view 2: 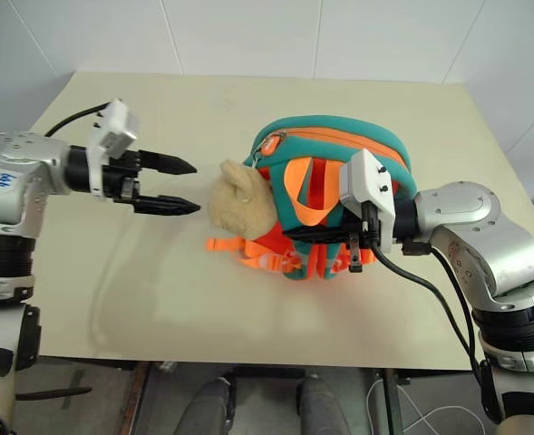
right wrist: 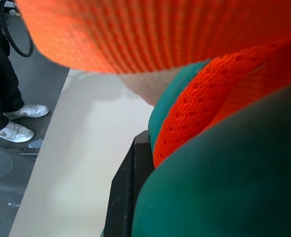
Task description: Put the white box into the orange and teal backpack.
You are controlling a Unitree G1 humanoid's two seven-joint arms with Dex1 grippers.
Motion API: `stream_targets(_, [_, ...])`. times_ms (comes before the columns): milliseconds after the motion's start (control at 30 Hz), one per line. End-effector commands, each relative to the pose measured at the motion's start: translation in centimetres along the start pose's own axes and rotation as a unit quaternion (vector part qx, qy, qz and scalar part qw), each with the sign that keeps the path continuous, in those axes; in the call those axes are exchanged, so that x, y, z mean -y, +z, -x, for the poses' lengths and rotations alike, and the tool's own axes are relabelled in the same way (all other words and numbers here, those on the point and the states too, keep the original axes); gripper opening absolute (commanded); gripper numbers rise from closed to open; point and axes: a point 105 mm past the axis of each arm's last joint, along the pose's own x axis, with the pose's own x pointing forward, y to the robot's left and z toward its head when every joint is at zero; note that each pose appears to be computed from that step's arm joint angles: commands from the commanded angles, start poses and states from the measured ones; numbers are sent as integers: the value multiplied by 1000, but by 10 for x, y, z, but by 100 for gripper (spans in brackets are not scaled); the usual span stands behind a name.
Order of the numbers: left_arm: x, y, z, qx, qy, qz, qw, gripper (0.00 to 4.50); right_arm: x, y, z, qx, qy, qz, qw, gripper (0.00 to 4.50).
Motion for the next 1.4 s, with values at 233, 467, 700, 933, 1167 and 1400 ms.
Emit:
stream_targets(233, [60,40,-27,132,-27,-18,991,448,2,9,-3,7,10,23,1000,0])
stream_targets(467, [50,37,-57,145,12,33,989,430,2,8,-6,6,12,24,1000,0])
stream_targets(700, [58,39,-59,137,-24,47,989,239,-3,7,-5,10,8,24,1000,0])
stream_targets(933, [55,44,-46,139,-25,55,988,68,-7,10,-4,40,0,26,999,0])
stream_targets(1167, [19,50,-15,141,58,90,984,25,-14,23,0,157,-26,17,987,0])
stream_targets(1400, [-9,40,4,123,118,119,978,24,-23,17,0,171,-25,2,985,0])
